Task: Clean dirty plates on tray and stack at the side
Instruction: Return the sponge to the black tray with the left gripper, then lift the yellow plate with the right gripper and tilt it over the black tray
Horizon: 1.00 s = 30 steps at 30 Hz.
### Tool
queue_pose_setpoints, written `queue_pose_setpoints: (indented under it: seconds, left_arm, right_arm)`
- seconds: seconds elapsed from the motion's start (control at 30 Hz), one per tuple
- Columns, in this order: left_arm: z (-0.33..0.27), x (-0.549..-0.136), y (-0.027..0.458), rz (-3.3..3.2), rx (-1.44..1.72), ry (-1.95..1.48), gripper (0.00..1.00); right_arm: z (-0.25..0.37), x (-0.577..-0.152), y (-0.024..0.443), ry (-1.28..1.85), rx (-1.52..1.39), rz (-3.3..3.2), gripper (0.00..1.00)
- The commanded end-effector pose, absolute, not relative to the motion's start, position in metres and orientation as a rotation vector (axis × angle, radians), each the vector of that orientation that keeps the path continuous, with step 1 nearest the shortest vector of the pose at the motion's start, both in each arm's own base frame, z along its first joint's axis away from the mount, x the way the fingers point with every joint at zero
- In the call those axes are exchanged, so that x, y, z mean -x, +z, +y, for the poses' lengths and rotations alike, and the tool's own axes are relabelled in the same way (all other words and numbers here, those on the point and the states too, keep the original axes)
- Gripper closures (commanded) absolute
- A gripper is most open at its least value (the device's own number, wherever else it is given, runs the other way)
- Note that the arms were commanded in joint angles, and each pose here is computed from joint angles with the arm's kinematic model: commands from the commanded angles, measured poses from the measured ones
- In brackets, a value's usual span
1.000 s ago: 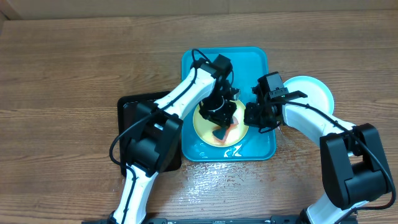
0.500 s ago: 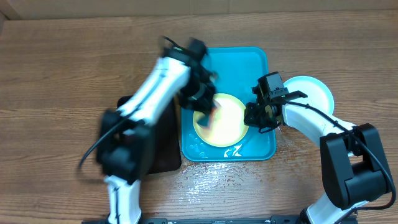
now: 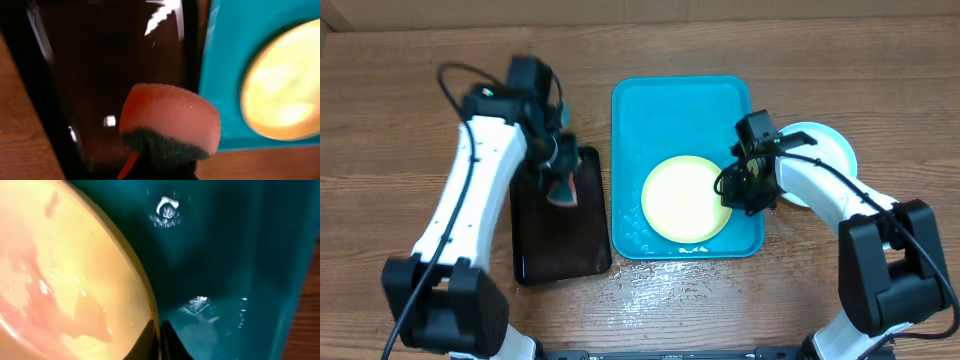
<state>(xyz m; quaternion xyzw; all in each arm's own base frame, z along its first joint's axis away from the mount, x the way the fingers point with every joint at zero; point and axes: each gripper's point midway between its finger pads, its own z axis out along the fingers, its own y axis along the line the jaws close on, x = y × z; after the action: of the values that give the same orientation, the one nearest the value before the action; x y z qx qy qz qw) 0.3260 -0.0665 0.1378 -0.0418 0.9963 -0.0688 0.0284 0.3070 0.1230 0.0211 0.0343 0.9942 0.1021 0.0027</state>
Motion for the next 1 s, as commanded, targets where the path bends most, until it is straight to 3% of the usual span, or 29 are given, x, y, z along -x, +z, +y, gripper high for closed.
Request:
queue_pose_setpoints:
  seconds: [0.0,0.23,0.3,0.37,0.43,0.53,0.63,0.8,0.97]
  left_arm:
    - [-0.058,-0.304,0.089,3.161,0.311,-0.145,0.96]
    - [-0.052,-0.296,0.065,3.173,0.367,-0.139,0.94]
    - [-0.047,-0.298,0.069,3.168,0.396,-0.141,0.88]
    - [-0.039,-0.299,0.075,3.166,0.436,-0.141,0.69]
    - [-0.03,-0.3,0.082,3.164,0.473,-0.15,0.57]
    - [-0.017,-0.302,0.096,3.16,0.499,-0.187,0.49]
    - [-0.011,-0.31,0.116,3.12,0.488,-0.278,0.34]
    - [-0.009,-0.33,0.164,2.964,0.443,-0.421,0.21]
    - [-0.008,-0.341,0.211,2.821,0.397,-0.421,0.18]
  right_arm:
    - [0.115,-0.334,0.07,0.209,-0.008,2.971,0.96]
    - [0.131,-0.34,0.123,0.053,0.167,2.861,0.96]
    - [0.144,-0.341,0.132,0.029,0.221,2.83,0.96]
    - [0.155,-0.34,0.138,0.018,0.268,2.802,0.96]
    - [0.168,-0.339,0.142,0.0,0.317,2.769,0.96]
    - [0.19,-0.335,0.147,0.024,0.389,2.729,0.96]
    - [0.216,-0.328,0.151,0.062,0.468,2.687,0.96]
    - [0.261,-0.315,0.159,0.13,0.58,2.596,0.96]
    - [0.296,-0.319,0.174,0.109,0.606,2.435,0.96]
